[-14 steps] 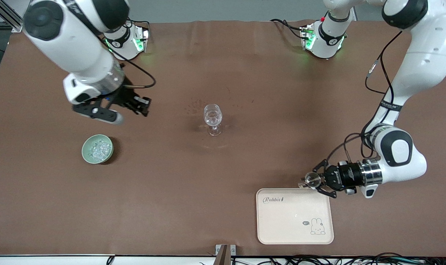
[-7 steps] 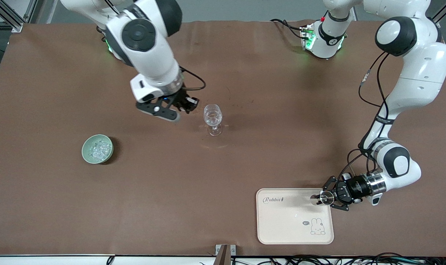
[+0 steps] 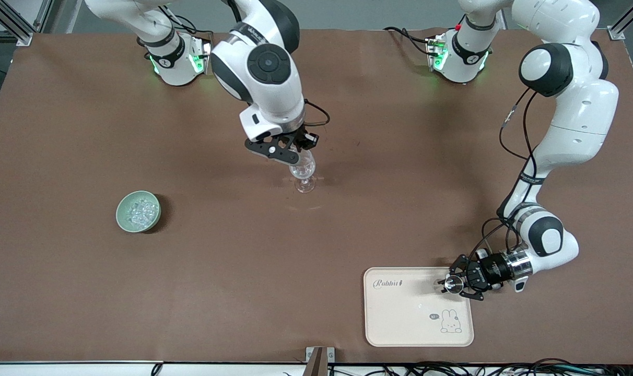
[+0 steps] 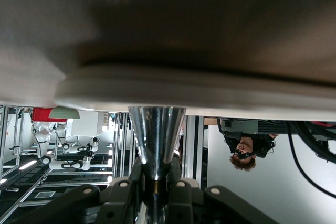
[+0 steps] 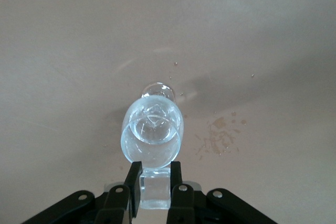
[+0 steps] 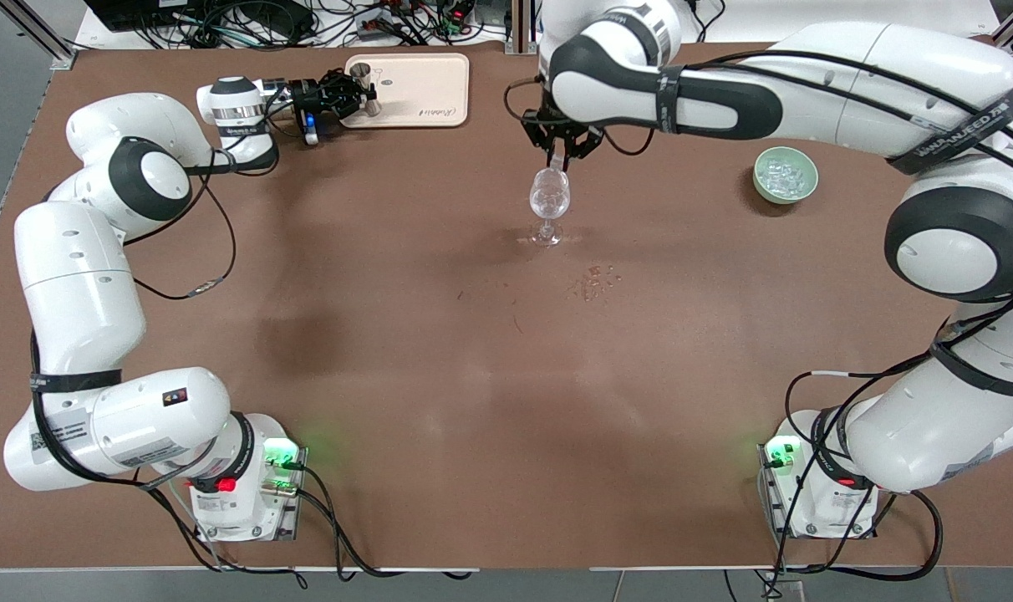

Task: Pour wine and add ice with both arms
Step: 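Set the jigger on the tray while the right gripper lowers ice over glass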

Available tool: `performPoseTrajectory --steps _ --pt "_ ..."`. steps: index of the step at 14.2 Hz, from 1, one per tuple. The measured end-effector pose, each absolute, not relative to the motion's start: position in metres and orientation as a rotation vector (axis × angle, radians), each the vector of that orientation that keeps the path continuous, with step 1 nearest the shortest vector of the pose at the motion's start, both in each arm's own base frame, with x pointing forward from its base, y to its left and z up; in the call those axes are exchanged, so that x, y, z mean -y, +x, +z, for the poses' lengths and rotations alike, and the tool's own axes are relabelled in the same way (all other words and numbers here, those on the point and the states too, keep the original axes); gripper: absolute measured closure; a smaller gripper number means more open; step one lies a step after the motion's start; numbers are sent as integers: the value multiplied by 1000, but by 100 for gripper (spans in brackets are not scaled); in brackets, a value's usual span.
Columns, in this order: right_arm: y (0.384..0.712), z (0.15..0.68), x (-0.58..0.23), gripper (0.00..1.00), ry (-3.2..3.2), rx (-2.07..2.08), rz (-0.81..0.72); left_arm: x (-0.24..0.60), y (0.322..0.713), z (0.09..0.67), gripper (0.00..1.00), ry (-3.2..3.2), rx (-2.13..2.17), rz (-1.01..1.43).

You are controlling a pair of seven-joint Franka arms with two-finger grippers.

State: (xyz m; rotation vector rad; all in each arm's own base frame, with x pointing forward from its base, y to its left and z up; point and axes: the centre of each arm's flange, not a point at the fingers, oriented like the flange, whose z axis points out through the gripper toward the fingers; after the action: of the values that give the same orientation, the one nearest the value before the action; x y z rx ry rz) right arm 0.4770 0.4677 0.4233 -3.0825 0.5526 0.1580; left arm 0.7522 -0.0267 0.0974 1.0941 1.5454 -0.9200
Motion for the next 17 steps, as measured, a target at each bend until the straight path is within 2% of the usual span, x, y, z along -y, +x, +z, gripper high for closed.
performPoseTrajectory --steps 2,4,5,9,12,13,17 --pt "477 415 -470 74 -3083 -551 163 26 753 97 79 1100 -1539 -906" --pt "477 411 -471 74 -3090 -554 148 26 753 96 75 1118 -1523 -886" --pt "478 408 -471 74 -3092 -556 145 26 753 96 69 1120 -1521 -884" --pt "481 399 -472 74 -3095 -561 135 23 754 97 32 1134 -1513 -865" --pt "478 395 -476 74 -3100 -559 141 5 760 112 3 1363 -1498 -756" --pt "475 394 -478 74 -3102 -557 141 -5 763 125 0 1459 -1491 -713" --pt "475 388 -479 74 -3116 -554 133 -33 767 194 0 1862 -1410 -575"
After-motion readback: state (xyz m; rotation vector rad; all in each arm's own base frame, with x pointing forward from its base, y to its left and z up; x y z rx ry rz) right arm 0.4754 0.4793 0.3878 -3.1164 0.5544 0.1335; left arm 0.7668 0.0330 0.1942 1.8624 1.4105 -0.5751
